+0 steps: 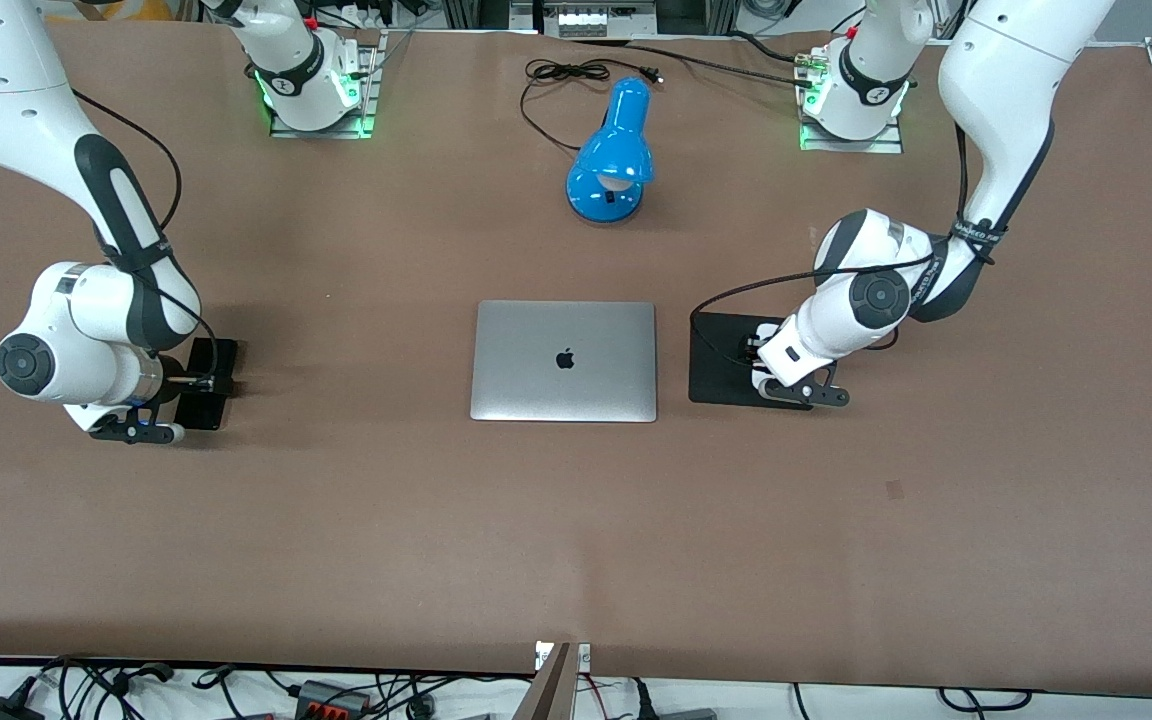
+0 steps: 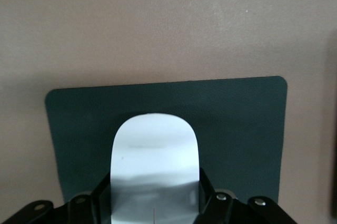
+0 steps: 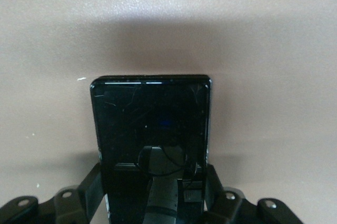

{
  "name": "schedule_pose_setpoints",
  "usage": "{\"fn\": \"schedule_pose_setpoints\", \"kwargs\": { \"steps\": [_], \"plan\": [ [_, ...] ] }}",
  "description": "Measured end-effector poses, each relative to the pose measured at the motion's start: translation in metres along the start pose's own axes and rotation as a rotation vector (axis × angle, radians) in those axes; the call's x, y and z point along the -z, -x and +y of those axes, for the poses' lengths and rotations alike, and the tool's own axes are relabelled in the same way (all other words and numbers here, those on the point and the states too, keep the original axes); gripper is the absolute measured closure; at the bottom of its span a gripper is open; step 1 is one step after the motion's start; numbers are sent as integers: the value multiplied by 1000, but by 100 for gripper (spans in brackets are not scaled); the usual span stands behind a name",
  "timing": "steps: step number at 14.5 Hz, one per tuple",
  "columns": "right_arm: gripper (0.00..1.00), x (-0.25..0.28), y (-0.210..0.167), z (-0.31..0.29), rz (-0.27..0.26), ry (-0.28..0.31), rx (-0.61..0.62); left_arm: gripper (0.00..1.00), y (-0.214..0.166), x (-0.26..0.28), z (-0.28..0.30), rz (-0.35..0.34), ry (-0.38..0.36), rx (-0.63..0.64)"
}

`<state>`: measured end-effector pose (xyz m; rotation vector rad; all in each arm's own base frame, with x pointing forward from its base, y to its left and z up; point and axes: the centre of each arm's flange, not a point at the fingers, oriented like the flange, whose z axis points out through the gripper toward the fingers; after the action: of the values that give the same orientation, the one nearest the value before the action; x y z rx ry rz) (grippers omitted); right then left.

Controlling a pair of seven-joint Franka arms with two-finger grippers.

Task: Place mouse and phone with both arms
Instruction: 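Carry the mouse onto the black pad with the left gripper, then release the mouse and raise the left gripper while the right gripper carries the phone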

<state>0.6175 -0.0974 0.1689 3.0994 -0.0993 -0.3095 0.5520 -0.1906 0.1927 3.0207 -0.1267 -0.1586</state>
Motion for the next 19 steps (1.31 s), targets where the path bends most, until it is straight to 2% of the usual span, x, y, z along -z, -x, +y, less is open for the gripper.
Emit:
{"fn": "schedule_pose_setpoints", "kwargs": {
  "steps": [3, 6, 7, 8, 11, 13, 16, 19],
  "plan": [
    [22, 0, 0, 0, 0, 0, 4, 38, 2, -15, -2, -7, 10, 14],
    [22, 11, -2, -2, -9, 1, 15, 16, 2, -17, -2, -9, 8, 61],
    [22, 25, -3, -4, -10, 1, 20, 6, 2, -17, -2, -9, 7, 63],
    [22, 45, -4, -9, -10, 1, 29, 0, 2, -17, -2, -8, 6, 65],
    [22, 111, -6, -53, -2, -13, 99, 0, -2, -8, -2, -1, -1, 69],
    [22, 139, -3, -102, 3, -34, 172, 0, -10, 18, -4, -20, -26, 75],
    [22, 147, 7, -171, -3, -63, 224, 0, -28, 87, -14, -84, -82, 97],
    [22, 144, 15, -201, -21, -74, 252, 0, -42, 176, -33, -135, -121, 108]
  ]
}}
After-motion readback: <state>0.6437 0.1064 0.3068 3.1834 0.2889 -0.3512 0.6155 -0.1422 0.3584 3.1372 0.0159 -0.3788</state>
